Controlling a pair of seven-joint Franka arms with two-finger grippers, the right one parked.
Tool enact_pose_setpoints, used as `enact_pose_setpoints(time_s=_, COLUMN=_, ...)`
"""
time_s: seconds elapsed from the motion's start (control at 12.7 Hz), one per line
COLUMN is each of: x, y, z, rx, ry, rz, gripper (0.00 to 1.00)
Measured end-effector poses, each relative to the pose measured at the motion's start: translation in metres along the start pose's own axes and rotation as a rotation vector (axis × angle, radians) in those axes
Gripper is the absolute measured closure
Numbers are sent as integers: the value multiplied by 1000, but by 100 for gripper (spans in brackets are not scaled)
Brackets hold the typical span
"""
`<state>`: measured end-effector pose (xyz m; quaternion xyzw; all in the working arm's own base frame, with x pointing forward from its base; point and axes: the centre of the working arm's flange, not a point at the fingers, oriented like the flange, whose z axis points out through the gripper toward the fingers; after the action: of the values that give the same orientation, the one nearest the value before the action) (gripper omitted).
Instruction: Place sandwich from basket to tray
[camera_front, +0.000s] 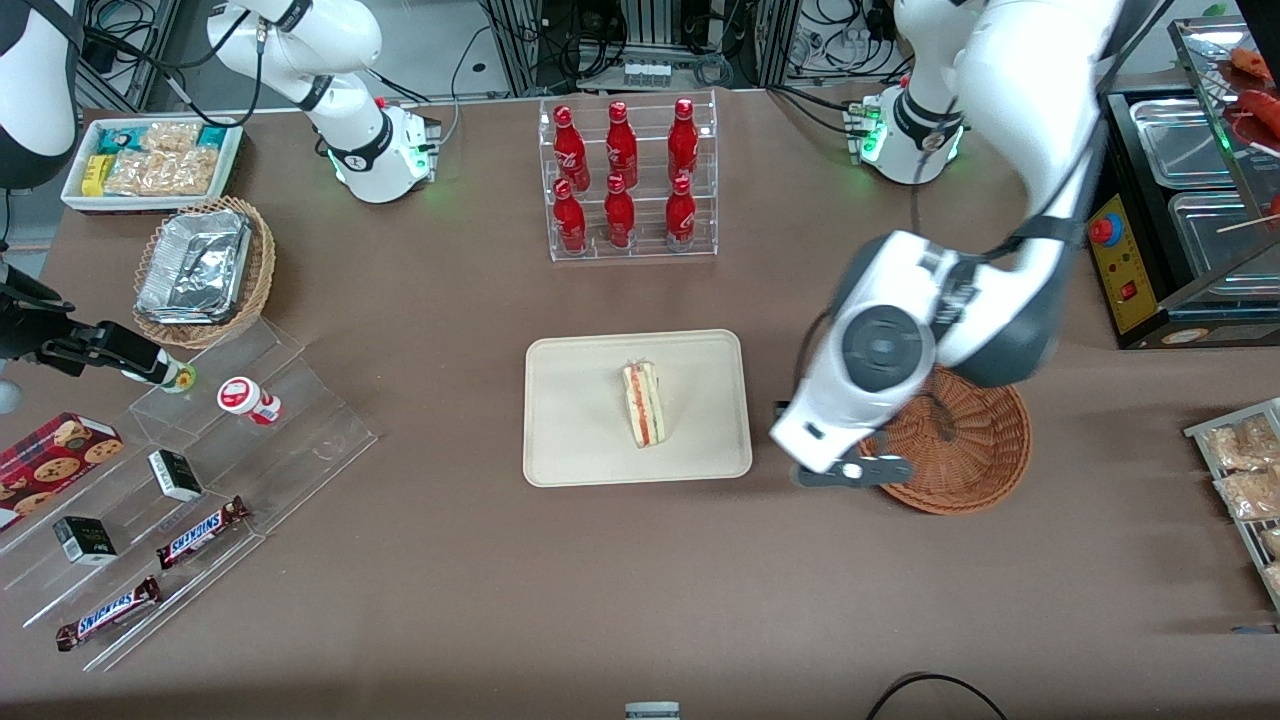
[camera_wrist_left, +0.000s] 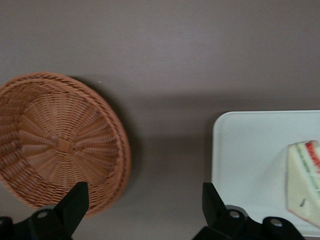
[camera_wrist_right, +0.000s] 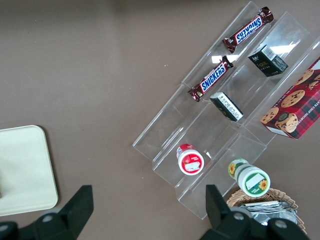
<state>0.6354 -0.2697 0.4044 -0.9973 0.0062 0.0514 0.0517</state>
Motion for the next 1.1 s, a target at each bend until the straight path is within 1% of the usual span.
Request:
enact_pose_setpoints(time_s=0.08, x=-1, y=-19, z=-3, rx=-6, ry=-8, rz=19, gripper=0)
enact_pose_setpoints(time_s=0.24, x=-6, y=-48, z=-13, rx=-30, ry=-17, rz=56, gripper=0)
enact_pose_setpoints(time_s=0.39, x=-13, y=-78, z=-22, rx=-37, ry=-18, rz=100, gripper=0)
enact_pose_setpoints(time_s=0.55, x=-25, y=-101, z=-29, rx=-31, ry=-21, rz=138, gripper=0)
enact_pose_setpoints(time_s=0.63, x=-31, y=-115, z=-33, rx=-34, ry=-28, rz=149, gripper=0)
enact_pose_setpoints(time_s=0.86, x=-53, y=-162, z=-54, rx=-54, ry=-65, rz=184, gripper=0)
enact_pose_setpoints(time_s=1.1, x=-74, y=-195, z=-83, rx=-46, ry=-85, rz=176, gripper=0)
